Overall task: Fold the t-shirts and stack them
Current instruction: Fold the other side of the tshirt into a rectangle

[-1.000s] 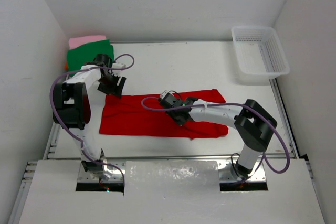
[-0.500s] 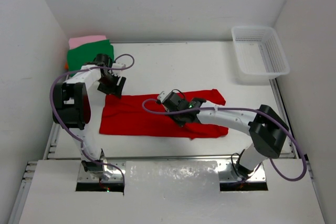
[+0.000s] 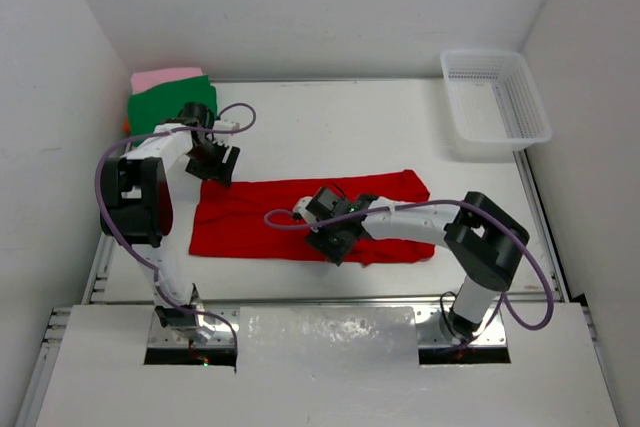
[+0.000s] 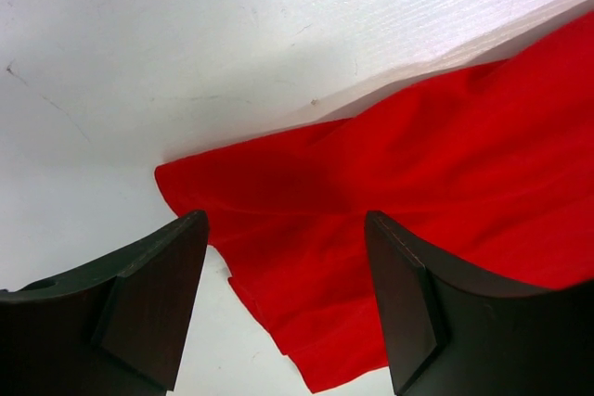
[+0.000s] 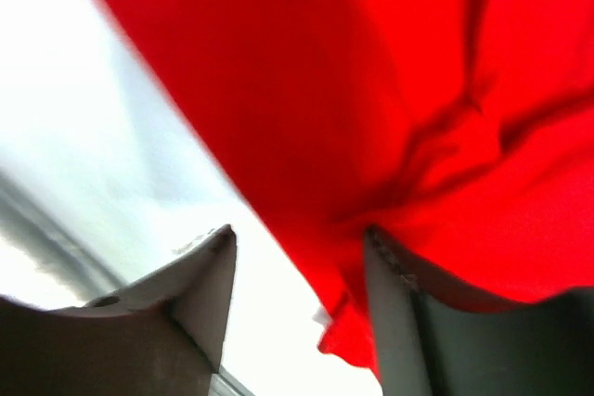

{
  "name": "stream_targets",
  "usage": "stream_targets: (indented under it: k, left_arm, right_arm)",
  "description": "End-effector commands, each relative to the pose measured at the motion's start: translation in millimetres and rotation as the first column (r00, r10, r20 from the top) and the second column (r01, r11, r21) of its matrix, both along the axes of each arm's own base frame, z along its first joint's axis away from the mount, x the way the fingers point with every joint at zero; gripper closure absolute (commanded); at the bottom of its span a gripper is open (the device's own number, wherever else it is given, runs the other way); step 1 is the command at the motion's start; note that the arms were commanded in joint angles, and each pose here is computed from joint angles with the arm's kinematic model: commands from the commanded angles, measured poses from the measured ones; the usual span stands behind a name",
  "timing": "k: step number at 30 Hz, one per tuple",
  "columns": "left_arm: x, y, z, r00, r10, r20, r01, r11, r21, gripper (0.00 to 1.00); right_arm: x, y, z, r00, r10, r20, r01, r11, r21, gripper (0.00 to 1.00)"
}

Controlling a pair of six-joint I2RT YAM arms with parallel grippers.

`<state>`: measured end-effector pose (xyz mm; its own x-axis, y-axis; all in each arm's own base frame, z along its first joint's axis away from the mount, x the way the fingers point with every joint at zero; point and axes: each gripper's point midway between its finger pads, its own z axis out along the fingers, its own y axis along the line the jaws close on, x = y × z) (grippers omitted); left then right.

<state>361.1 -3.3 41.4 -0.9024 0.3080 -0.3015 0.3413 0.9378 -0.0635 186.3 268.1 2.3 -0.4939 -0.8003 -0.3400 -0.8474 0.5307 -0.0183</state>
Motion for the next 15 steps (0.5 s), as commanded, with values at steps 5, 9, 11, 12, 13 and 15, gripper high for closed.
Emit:
stream_targets:
  k: [5,9,11,12,13,15]
  left_arm:
    - [38.9,-20.6,60.6,0.983,-0.044,0.178,0.066,0.991,-0.117,0.33]
    - [47.5,-67.8,104.1,0.942,-0.179,0.284,0.225,0.964,-0.140,0.32]
    - [38.7,-109.4,124.2,0.899,-0.286,0.332,0.343,0.931,-0.126,0.32]
    - [33.7,-125.1,132.9,0.878,-0.319,0.357,0.383,0.915,-0.126,0.32]
    - [26.3,-145.0,137.1,0.866,-0.342,0.365,0.419,0.895,-0.156,0.32]
    - [3.2,-195.7,137.9,0.826,-0.434,0.360,0.520,0.833,-0.191,0.34]
  right_arm:
    - [18.9,76.1,115.5,0.999,0.006,0.046,-0.031,0.834,0.550,0.39]
    - [38.6,24.1,119.7,0.934,-0.289,-0.208,0.350,0.643,0.681,0.54]
    - [45.2,-31.3,89.7,0.788,-0.517,-0.335,0.606,0.552,0.572,0.99]
    - [33.3,-54.4,70.2,0.716,-0.590,-0.372,0.693,0.540,0.478,1.00]
    - [35.6,-75.6,66.5,0.654,-0.660,-0.371,0.747,0.485,0.454,1.00]
    - [11.5,-101.3,42.3,0.540,-0.731,-0.417,0.839,0.431,0.331,0.90]
